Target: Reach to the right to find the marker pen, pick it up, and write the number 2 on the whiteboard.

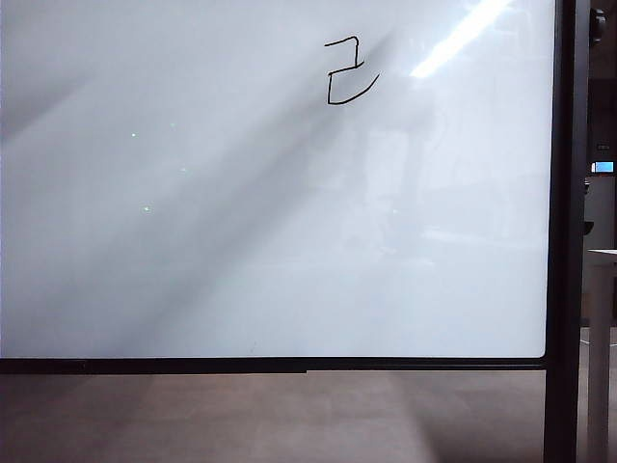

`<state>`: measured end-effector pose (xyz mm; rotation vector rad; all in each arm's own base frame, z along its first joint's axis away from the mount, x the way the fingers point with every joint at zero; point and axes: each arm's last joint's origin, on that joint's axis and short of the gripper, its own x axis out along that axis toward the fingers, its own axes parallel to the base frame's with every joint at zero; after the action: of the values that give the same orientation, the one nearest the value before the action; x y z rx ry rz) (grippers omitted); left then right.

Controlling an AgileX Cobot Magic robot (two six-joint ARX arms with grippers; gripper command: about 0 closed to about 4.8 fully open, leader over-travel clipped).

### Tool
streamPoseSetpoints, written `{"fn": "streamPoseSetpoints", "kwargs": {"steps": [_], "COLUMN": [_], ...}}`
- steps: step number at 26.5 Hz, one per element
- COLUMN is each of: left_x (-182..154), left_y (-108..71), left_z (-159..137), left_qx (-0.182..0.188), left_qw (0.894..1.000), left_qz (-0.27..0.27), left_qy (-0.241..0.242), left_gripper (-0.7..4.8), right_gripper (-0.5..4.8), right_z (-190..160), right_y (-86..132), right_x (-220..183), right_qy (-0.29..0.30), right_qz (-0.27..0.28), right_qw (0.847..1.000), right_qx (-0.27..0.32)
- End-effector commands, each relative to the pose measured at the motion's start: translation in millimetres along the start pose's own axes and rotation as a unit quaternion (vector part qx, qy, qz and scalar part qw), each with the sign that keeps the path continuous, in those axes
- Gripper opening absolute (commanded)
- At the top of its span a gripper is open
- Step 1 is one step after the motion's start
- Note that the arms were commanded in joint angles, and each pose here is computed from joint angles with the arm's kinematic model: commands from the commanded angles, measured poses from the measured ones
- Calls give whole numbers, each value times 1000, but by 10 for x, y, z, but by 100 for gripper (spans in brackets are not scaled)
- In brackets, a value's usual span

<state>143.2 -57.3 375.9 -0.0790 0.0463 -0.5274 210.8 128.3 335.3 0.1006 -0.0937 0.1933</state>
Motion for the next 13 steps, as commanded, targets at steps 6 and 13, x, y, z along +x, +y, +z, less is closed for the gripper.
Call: {"fn": "streamPoseSetpoints", "kwargs": {"steps": [6, 13], "left_x": [-45, -269], "left_y": [-13, -54], "left_z": [34, 54], "left_qx": [2, 5], "left_qw": [1000, 1000], "left_qz": [-2, 0], "left_qy": [-11, -19], "left_gripper": [-6, -6], "right_gripper": [41, 41], "right_z": [272, 472], "right_y": [-116, -279], "right_x": [-292, -697], "right_qy": [-22, -22], "right_qz": [-12, -12], "right_qw": [1000, 1000], "right_qx": [9, 6]}}
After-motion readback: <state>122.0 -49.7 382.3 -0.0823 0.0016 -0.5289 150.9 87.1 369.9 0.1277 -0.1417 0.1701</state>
